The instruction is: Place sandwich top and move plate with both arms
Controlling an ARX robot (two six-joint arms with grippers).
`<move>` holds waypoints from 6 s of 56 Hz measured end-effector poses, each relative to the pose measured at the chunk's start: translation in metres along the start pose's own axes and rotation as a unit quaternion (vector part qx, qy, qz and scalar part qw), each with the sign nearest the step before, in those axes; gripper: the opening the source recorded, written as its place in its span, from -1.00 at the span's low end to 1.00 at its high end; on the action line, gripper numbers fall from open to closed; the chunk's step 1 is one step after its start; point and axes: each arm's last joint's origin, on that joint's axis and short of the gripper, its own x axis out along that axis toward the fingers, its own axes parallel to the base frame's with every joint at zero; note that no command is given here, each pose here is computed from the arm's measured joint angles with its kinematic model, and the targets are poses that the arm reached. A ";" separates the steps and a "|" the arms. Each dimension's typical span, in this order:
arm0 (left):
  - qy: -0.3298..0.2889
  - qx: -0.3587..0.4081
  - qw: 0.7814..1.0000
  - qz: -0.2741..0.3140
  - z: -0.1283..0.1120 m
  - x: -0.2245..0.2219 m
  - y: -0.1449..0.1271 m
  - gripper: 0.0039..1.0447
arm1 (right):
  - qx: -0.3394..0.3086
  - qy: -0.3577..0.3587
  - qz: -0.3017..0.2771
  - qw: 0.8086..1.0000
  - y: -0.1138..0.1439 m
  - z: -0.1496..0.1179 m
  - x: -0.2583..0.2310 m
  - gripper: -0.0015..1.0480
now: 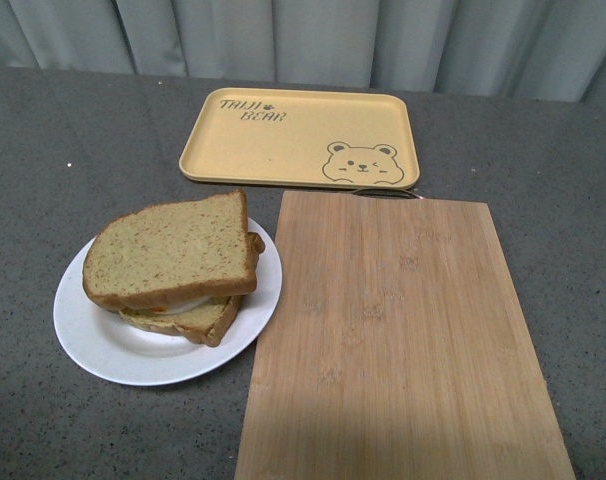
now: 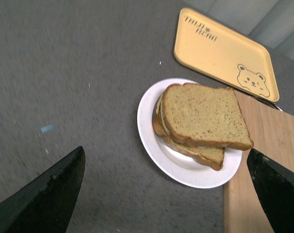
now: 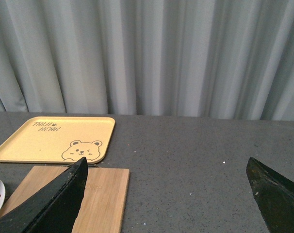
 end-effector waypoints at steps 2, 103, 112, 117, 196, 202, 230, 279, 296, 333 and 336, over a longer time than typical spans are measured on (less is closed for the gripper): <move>0.022 -0.034 0.999 -0.005 0.000 0.007 -0.001 0.88 | 0.000 0.000 0.000 1.000 0.000 0.000 0.000 0.82; 0.273 -0.294 0.915 0.037 -0.060 0.169 0.000 -0.34 | 0.000 0.000 0.000 1.000 0.000 0.000 0.000 0.82; 0.269 -0.319 0.909 0.025 -0.055 0.172 0.004 -0.84 | 0.000 0.000 0.000 1.000 0.000 0.000 0.000 0.82; 0.266 -0.328 0.906 0.011 -0.050 0.172 0.003 -0.92 | 0.000 0.000 0.000 1.000 0.000 0.000 0.000 0.82; 0.241 -0.388 0.873 -0.168 0.037 0.348 -0.121 -0.94 | 0.000 0.000 0.000 1.000 0.000 0.000 0.000 0.82; 0.242 -0.390 0.873 -0.168 0.034 0.355 -0.121 -0.94 | 0.000 0.000 0.000 1.000 0.000 0.000 0.000 0.82; 0.240 -0.382 0.880 -0.150 0.024 0.366 -0.110 -0.43 | 0.000 0.000 0.000 1.000 0.000 0.000 0.000 0.82; -0.231 0.159 0.959 -0.034 0.051 0.173 -0.054 -0.50 | 0.000 0.000 0.000 1.000 0.000 0.000 0.000 0.82; -0.220 0.179 0.959 -0.030 0.038 0.114 -0.034 -0.93 | 0.000 0.000 0.000 1.000 0.000 0.000 0.000 0.82; -0.218 0.182 0.958 -0.025 0.030 0.038 -0.015 -0.93 | 0.000 0.000 0.000 1.000 0.000 0.000 0.000 0.82; -0.217 0.183 0.959 -0.026 0.028 0.035 -0.014 -0.93 | 0.000 0.000 0.000 1.000 0.000 0.000 0.000 0.82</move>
